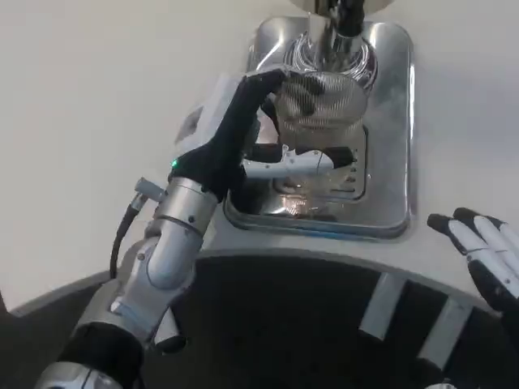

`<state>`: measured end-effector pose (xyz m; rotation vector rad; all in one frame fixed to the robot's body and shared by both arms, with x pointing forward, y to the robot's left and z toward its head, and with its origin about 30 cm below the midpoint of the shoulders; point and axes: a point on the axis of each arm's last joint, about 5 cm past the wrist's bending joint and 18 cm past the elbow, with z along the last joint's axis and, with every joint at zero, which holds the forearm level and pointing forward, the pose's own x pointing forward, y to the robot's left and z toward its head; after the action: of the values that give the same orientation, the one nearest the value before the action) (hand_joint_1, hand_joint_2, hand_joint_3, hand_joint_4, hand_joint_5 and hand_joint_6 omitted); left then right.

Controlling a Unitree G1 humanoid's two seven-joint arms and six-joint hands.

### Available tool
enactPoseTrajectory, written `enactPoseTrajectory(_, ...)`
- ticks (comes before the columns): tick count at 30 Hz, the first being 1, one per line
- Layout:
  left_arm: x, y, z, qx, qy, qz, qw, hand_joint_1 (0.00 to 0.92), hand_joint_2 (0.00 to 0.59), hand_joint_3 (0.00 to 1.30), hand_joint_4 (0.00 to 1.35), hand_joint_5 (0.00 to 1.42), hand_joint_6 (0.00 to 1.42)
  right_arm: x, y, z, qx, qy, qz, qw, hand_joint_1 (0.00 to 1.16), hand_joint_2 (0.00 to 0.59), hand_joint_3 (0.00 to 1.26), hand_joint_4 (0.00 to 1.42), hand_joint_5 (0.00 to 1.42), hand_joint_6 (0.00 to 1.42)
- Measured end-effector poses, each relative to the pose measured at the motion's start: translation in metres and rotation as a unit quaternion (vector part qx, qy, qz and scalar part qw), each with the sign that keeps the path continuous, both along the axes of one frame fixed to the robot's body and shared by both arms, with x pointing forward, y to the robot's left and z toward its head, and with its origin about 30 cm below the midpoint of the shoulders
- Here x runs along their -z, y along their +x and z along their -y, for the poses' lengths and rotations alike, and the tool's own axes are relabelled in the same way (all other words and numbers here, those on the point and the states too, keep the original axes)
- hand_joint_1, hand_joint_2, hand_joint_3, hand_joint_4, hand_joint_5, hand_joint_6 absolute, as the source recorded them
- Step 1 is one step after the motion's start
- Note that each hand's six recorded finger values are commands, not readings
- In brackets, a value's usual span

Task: Grasp the cup under the faucet to collect the drink, then remove the cup.

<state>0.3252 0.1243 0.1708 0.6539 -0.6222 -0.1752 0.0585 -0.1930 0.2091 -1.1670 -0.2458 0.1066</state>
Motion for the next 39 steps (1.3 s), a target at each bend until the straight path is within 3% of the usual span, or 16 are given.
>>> enactPoseTrajectory(8,-0.003,0.004,0.003,-0.014,0.009,0.014,0.9998,0.755,0.110,0.98,1.12,1.29,1.42,-0.0005,0.003,-0.0011,0.002,0.001,0.006,1.0000,0.75,0.319,0.07,0.01,0.01,0.03)
enactPoseTrajectory(12,-0.005,0.005,0.005,-0.010,0.036,0.030,0.9989,0.677,0.111,0.83,0.97,1.20,1.40,-0.0007,0.004,-0.0012,0.004,0.002,0.007,1.0000,0.75,0.320,0.07,0.01,0.01,0.03)
enactPoseTrajectory(15,-0.005,0.006,0.005,-0.012,0.035,0.027,0.9989,0.592,0.097,0.53,0.62,0.95,1.15,-0.0007,0.005,-0.0012,0.006,0.003,0.006,1.0000,0.75,0.318,0.07,0.01,0.01,0.03)
enactPoseTrajectory(18,-0.004,0.006,0.005,-0.011,0.035,0.026,0.9990,0.503,0.091,0.22,0.30,0.64,0.71,-0.0007,0.005,-0.0017,0.003,0.005,0.006,1.0000,0.77,0.315,0.07,0.01,0.02,0.04)
enactPoseTrajectory(20,-0.004,0.006,0.004,-0.001,0.037,0.019,0.9992,0.469,0.084,0.10,0.09,0.42,0.40,-0.0006,0.005,-0.0021,0.002,0.006,0.007,1.0000,0.77,0.315,0.07,0.01,0.02,0.05)
enactPoseTrajectory(21,-0.005,0.006,0.004,0.003,0.038,0.015,0.9991,0.450,0.079,0.06,0.02,0.35,0.31,-0.0005,0.005,-0.0021,0.002,0.006,0.007,1.0000,0.77,0.315,0.07,0.01,0.02,0.05)
enactPoseTrajectory(30,-0.008,0.007,0.003,0.020,0.032,0.005,0.9993,0.391,0.061,0.00,0.00,0.22,0.17,-0.0002,0.007,-0.0044,-0.003,0.006,0.009,0.9999,0.78,0.315,0.07,0.00,0.01,0.05)
enactPoseTrajectory(35,-0.012,0.005,0.000,0.026,0.017,0.011,0.9995,0.231,0.026,0.00,0.00,0.14,0.11,0.0001,0.008,-0.0060,-0.006,0.012,0.010,0.9999,0.78,0.315,0.07,0.00,0.01,0.05)
enactPoseTrajectory(39,-0.010,-0.005,-0.008,0.032,-0.023,0.015,0.9991,0.129,0.014,0.00,0.00,0.12,0.08,0.0007,0.009,-0.0061,-0.006,0.015,0.009,0.9998,0.78,0.315,0.07,0.00,0.01,0.05)
